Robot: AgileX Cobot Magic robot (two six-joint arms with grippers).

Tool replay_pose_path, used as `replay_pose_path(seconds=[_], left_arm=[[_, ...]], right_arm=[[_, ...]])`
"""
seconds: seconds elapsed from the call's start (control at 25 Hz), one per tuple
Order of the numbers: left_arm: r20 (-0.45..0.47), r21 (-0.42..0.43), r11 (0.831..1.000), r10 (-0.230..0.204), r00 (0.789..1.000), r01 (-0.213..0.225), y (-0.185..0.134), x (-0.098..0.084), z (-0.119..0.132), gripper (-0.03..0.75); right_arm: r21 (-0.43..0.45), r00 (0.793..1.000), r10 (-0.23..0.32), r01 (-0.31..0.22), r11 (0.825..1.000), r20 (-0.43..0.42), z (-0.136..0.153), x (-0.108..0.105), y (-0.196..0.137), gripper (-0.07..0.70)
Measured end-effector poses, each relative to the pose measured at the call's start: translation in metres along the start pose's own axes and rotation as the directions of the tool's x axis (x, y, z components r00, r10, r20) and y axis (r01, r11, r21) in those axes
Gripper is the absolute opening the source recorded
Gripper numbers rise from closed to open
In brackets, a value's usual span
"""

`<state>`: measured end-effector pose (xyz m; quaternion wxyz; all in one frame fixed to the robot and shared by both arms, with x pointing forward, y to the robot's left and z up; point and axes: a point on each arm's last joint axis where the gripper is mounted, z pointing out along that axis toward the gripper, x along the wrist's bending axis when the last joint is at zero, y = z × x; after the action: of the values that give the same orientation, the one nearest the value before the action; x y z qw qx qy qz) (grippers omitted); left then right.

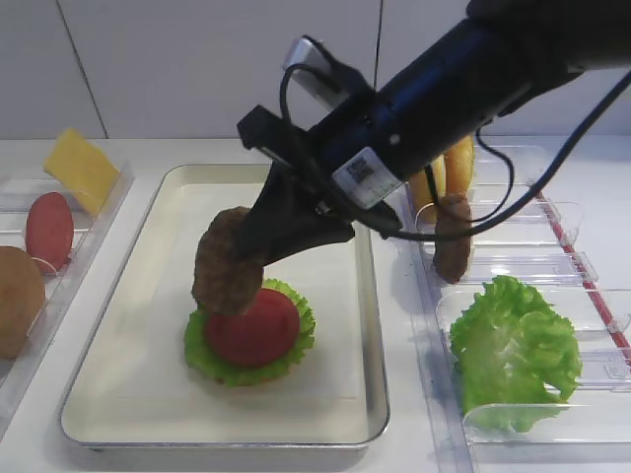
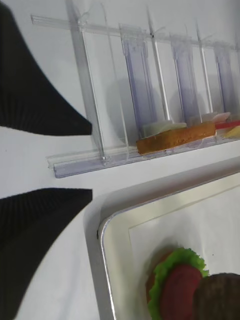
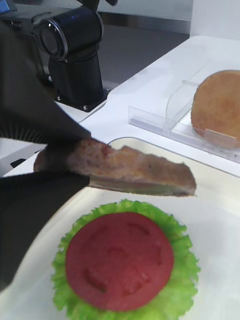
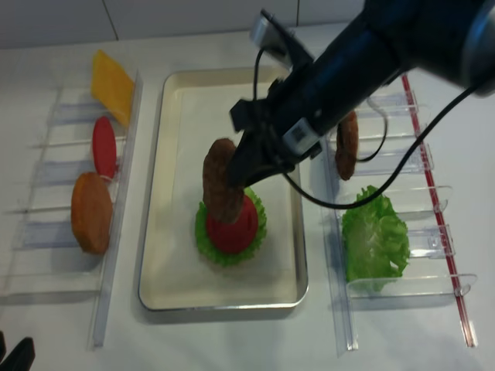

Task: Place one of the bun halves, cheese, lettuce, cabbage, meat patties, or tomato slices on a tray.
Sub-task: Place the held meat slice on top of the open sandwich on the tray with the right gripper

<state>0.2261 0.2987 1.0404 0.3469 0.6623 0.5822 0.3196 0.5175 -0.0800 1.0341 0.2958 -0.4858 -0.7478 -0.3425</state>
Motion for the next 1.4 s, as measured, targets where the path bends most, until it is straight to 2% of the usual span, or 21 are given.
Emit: replay_pose_path(seconds=[0.28,0.8,1.12,1.4], left_arm=[[0.0,0.0,1.0,0.0,1.0,0.0,0.0,0.0,0.0,0.263],[0.0,0.0,1.0,0.0,1.0,0.0,0.0,0.0,0.0,0.263],[0.0,0.0,1.0,0.0,1.0,0.0,0.0,0.0,0.0,0.263],[0.0,0.0,1.0,0.0,1.0,0.0,0.0,0.0,0.0,0.263]], right_arm=[[0.032,0.999,0.045,-0.045,0.999,-0.016,0.027,-0.021,0.005,0.146],[0.049,0.998,0.044,-0.046,0.998,0.037,0.032,-0.032,0.004,0.146],[0.082,0.99,0.058,-0.069,0.994,0.13,0.032,-0.04,0.0,0.145],[0.078,0.988,0.06,-0.072,0.994,0.145,0.032,-0.041,0.001,0.145]])
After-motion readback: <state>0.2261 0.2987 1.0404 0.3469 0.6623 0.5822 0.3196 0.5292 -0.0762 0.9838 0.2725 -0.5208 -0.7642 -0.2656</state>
